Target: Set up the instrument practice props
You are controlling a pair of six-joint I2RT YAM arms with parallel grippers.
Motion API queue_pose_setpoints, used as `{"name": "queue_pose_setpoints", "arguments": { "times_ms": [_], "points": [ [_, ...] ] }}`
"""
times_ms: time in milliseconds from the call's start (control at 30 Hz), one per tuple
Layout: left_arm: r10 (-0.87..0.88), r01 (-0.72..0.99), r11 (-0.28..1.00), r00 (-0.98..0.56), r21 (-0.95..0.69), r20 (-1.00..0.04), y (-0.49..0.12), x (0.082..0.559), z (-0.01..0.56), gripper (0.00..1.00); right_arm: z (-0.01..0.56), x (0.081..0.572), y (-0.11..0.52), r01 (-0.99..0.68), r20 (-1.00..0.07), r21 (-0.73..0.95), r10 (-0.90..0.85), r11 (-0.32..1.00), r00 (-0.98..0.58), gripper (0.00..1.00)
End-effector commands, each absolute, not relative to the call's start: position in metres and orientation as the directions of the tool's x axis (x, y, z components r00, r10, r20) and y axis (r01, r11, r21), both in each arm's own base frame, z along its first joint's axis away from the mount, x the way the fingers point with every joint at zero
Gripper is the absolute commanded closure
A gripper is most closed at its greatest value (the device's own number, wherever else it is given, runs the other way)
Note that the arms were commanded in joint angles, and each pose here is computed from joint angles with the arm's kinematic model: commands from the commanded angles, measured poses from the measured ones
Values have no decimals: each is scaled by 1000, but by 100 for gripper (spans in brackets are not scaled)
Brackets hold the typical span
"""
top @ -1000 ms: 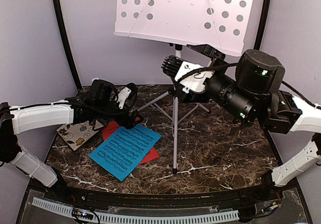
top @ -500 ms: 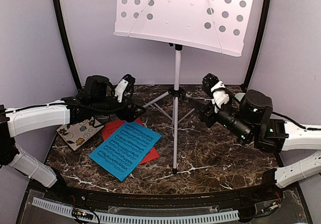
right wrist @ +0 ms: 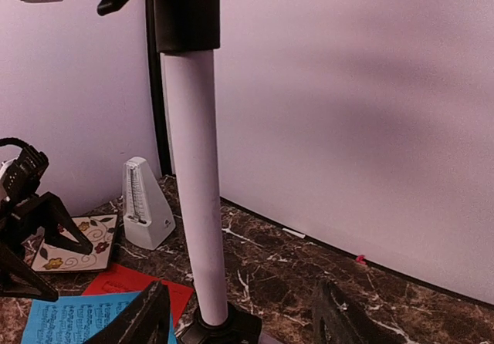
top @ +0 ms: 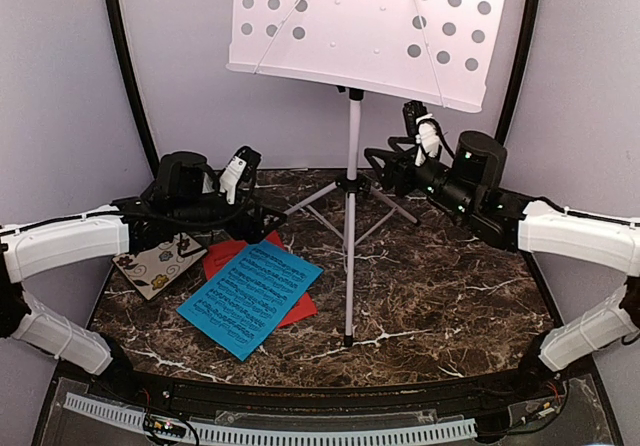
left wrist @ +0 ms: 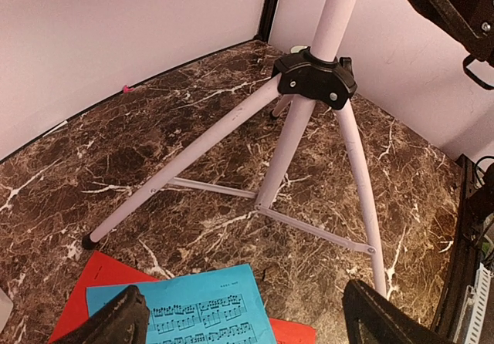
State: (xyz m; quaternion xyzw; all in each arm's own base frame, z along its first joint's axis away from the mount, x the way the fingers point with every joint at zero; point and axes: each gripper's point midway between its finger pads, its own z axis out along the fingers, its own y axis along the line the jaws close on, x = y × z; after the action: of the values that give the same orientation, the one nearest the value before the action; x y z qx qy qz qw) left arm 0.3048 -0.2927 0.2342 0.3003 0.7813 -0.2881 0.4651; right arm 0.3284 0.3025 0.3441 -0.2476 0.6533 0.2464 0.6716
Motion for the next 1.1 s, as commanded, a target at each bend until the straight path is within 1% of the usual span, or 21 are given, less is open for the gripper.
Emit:
{"name": "queue_pose_setpoints", "arguments": {
  "times_ms": [0, 200, 300, 367, 533, 633, 733, 833, 1067],
  "points": [
    [188, 744, 647, -369, -168, -910, -290, 298, 241, 10, 381, 328, 320, -741, -991, 29, 119, 671, 68, 36],
    [191, 742, 649, -374, -169, -907, -290, 298, 237, 10, 388, 337, 345, -790, -989, 25, 128, 612, 68, 38],
    [186, 739, 650, -380, -176, -906, -290, 298, 236, 11, 381, 345, 351, -786, -991, 30, 118, 617, 55, 41],
    [183, 740, 649, -380, -179, -907, -289, 296, 235, 12, 391, 351, 354, -779, -989, 18, 125, 627, 77, 46],
    [194, 740, 652, -377, -169, -906, -287, 295, 232, 12, 382, 360, 358, -765, -992, -2, 93, 644, 81, 62],
    [200, 743, 649, -373, -163, -906, -287, 295, 232, 13, 376, 362, 359, -764, -994, -15, 76, 646, 83, 73],
    [201, 745, 648, -367, -158, -908, -288, 296, 233, 13, 371, 362, 360, -764, -995, -22, 62, 645, 82, 85],
    [206, 746, 647, -367, -155, -907, -289, 297, 233, 13, 363, 363, 359, -760, -996, -27, 47, 649, 75, 100],
    [217, 746, 650, -365, -145, -905, -288, 298, 233, 13, 351, 363, 359, -762, -998, -27, 25, 647, 56, 100]
  ]
}}
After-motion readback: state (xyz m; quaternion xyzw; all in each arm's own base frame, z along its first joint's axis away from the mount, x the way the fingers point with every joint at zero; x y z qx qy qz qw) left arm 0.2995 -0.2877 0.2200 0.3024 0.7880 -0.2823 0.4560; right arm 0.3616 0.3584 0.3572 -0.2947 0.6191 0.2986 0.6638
